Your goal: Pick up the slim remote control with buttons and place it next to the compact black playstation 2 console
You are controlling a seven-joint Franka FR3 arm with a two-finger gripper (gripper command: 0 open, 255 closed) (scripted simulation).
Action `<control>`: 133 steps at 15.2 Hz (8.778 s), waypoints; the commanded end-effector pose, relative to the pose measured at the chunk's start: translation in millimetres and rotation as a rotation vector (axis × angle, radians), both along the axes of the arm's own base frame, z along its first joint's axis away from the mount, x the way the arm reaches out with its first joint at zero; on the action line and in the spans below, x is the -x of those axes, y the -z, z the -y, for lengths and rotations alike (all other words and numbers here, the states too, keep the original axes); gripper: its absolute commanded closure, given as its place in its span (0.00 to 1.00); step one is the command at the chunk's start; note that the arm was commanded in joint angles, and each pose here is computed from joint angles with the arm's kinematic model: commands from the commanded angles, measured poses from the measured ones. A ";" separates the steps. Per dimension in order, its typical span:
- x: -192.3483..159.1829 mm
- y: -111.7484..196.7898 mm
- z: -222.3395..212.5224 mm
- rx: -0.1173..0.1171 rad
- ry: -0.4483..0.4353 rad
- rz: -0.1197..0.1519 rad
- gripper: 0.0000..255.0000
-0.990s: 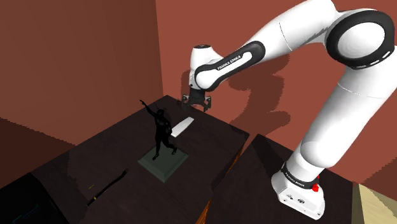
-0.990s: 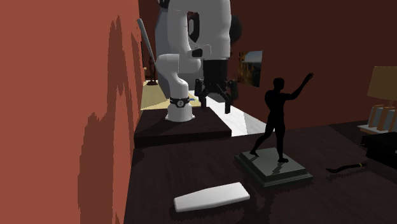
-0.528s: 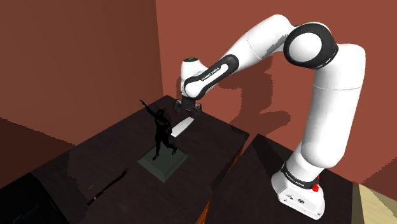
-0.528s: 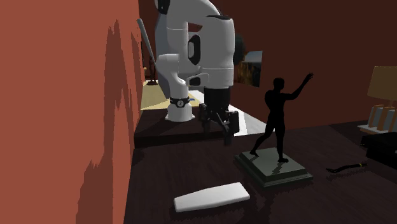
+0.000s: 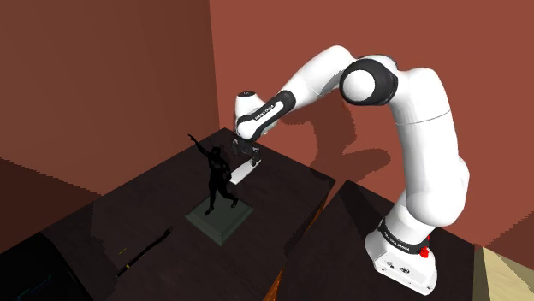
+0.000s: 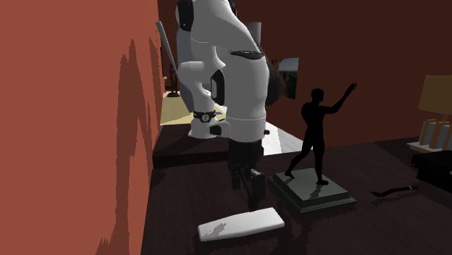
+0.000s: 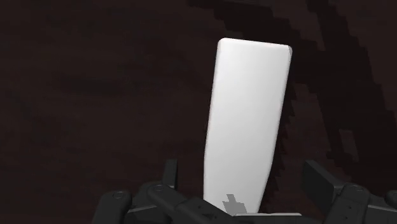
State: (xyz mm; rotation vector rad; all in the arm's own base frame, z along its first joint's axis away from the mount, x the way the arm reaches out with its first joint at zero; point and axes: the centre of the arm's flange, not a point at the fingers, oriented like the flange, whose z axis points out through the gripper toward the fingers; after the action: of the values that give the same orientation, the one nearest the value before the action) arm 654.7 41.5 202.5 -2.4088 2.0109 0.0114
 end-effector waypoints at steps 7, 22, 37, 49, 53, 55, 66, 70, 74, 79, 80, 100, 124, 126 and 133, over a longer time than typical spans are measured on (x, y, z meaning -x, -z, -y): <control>-15.5 50.3 13.4 0.001 0.084 -0.006 0.00; -15.5 63.9 13.2 0.001 0.084 -0.006 1.00; -15.4 11.1 13.3 0.001 0.084 -0.006 1.00; -15.4 -52.3 13.3 0.001 0.084 -0.006 1.00; -15.4 -73.4 13.3 0.001 0.084 -0.006 1.00; -15.4 -84.0 13.3 0.001 0.084 -0.006 1.00; 29.9 -88.5 -110.6 0.001 0.084 -0.006 1.00; 48.1 -88.7 -160.2 0.001 0.084 -0.006 1.00; 66.3 -88.8 -209.8 0.001 0.084 -0.006 1.00; 88.9 -89.1 -271.8 0.001 0.084 -0.006 1.00; 93.5 -89.1 -284.2 0.001 0.084 -0.006 1.00; 184.3 -90.0 -532.1 0.001 0.084 -0.006 1.00; 191.8 26.1 -552.7 0.001 0.084 -0.006 1.00; 191.8 36.7 -552.7 0.001 0.084 -0.006 1.00; 191.8 50.9 -552.7 0.001 0.084 -0.006 1.00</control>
State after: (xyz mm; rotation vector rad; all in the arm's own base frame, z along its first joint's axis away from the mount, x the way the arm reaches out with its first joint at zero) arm 475.8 602.9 204.4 -2.2717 2.0647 0.0171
